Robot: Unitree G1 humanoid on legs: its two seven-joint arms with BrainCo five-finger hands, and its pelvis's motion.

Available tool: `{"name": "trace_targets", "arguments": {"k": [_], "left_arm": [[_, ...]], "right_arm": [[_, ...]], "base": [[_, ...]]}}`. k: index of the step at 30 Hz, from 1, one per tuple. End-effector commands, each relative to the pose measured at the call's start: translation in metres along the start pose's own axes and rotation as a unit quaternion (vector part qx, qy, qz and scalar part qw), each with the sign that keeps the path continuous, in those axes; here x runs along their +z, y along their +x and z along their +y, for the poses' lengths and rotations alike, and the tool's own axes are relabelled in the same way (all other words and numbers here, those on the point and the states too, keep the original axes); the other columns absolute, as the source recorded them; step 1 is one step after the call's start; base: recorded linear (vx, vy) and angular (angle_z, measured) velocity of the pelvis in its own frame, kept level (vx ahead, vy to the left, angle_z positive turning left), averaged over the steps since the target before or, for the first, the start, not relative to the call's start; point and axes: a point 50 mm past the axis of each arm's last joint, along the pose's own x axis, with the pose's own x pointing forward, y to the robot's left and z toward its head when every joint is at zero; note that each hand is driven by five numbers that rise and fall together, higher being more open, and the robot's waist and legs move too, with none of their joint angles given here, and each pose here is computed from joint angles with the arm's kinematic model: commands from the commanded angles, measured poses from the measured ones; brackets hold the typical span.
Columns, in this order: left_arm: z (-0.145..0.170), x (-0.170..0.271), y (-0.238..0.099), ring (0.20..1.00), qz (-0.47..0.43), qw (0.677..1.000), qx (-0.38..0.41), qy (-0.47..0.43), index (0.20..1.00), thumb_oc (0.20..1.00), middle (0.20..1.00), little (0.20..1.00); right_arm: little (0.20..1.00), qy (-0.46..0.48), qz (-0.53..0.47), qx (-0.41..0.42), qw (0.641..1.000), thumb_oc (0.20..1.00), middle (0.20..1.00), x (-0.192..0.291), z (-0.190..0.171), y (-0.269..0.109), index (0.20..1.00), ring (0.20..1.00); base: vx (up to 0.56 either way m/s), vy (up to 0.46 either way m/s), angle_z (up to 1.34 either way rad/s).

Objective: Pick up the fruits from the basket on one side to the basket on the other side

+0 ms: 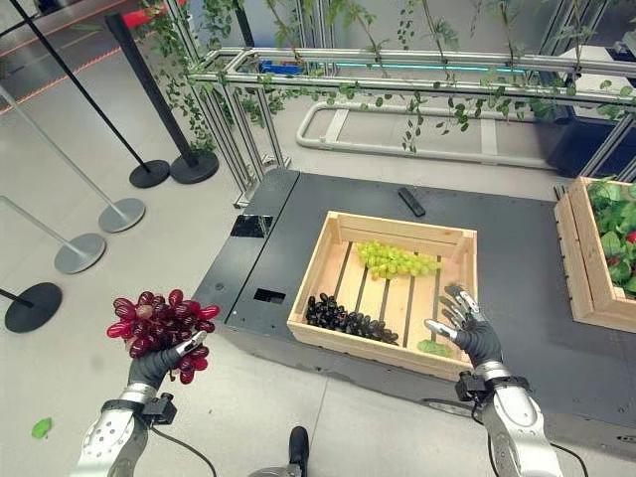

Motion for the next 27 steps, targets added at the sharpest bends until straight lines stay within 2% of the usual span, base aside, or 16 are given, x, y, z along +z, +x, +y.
{"name": "trace_targets", "arguments": {"k": [1, 9, 18, 27], "left_arm": [[0.018, 0.037, 0.016, 0.200, -0.086, 0.995, 0.027, 0.038, 0.200, 0.200, 0.200, 0.200], [0.021, 0.032, 0.015, 0.200, -0.075, 0.996, 0.037, 0.022, 0.200, 0.200, 0.200, 0.200], [0.010, 0.019, 0.011, 0.200, -0.052, 0.999, 0.014, 0.003, 0.200, 0.200, 0.200, 0.200], [0.009, 0.022, 0.013, 0.200, -0.054, 0.998, 0.009, 0.019, 0.200, 0.200, 0.200, 0.200]], "right_arm": [[1.000, -0.014, -0.089, 0.016, 0.996, 1.000, 1.000, 0.038, 0.005, 0.015, 1.000, 1.000], [1.000, -0.020, -0.099, 0.028, 0.994, 1.000, 1.000, 0.045, 0.009, 0.018, 1.000, 1.000], [1.000, -0.038, -0.119, 0.007, 0.992, 1.000, 1.000, 0.057, -0.001, 0.027, 1.000, 1.000], [1.000, -0.006, -0.105, -0.014, 0.994, 1.000, 1.000, 0.045, 0.000, 0.024, 1.000, 1.000]], "base": [[-0.04, -0.064, 0.00], [-0.11, -0.176, -0.03], [-0.27, -0.144, 0.40], [-0.13, 0.137, 0.20]]}}
